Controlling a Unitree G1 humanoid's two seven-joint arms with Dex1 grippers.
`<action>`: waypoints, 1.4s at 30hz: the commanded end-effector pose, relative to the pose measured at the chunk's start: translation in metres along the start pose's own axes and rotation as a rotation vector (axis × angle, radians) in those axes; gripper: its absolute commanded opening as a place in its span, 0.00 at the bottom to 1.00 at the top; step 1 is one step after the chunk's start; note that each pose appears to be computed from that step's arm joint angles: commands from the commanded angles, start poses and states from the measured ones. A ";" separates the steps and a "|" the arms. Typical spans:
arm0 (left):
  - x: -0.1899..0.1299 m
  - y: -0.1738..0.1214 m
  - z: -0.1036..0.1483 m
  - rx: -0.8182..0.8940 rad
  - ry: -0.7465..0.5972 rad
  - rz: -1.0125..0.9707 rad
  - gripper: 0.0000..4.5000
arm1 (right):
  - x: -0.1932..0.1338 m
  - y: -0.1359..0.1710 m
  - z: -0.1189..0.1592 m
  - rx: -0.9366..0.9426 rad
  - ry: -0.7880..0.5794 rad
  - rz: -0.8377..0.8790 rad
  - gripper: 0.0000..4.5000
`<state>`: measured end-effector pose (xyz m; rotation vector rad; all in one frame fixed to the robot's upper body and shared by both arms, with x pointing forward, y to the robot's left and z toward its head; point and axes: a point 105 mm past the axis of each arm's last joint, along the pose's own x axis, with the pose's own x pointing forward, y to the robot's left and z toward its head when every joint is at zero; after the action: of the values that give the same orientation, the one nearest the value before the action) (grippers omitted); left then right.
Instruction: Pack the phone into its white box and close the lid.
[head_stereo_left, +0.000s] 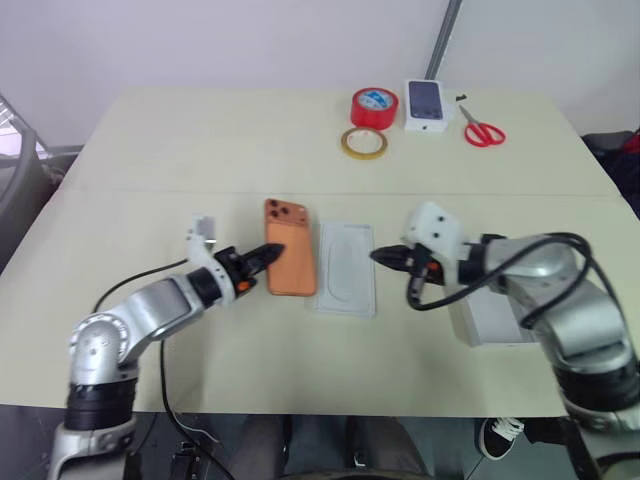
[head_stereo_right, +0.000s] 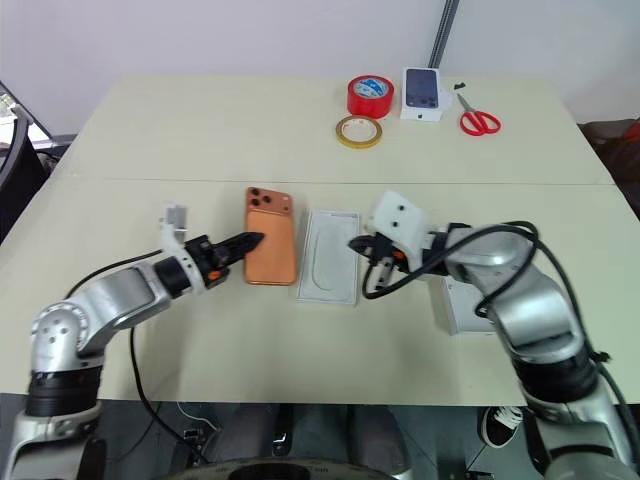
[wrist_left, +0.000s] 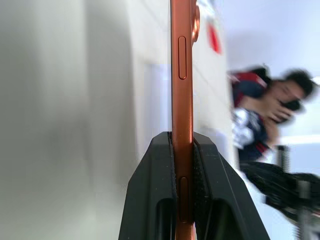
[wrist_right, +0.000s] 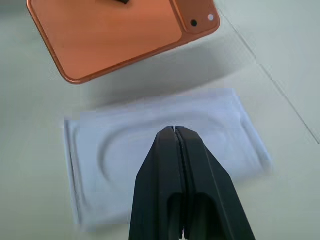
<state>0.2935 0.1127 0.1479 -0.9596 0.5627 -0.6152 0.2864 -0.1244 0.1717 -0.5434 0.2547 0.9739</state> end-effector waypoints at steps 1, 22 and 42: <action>0.023 -0.011 -0.008 -0.001 0.040 -0.057 0.01 | -0.024 -0.005 -0.009 0.012 0.017 -0.073 0.00; 0.046 -0.010 -0.018 0.181 0.148 -0.060 0.74 | -0.033 -0.013 -0.034 0.029 0.118 -0.184 0.00; 0.012 0.012 0.011 0.936 0.101 0.047 0.01 | 0.021 -0.024 0.004 -0.073 0.046 -0.210 0.00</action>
<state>0.3117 0.1103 0.1239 -0.0623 0.4052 -0.7708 0.3212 -0.1306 0.1510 -0.6593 0.2907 0.7392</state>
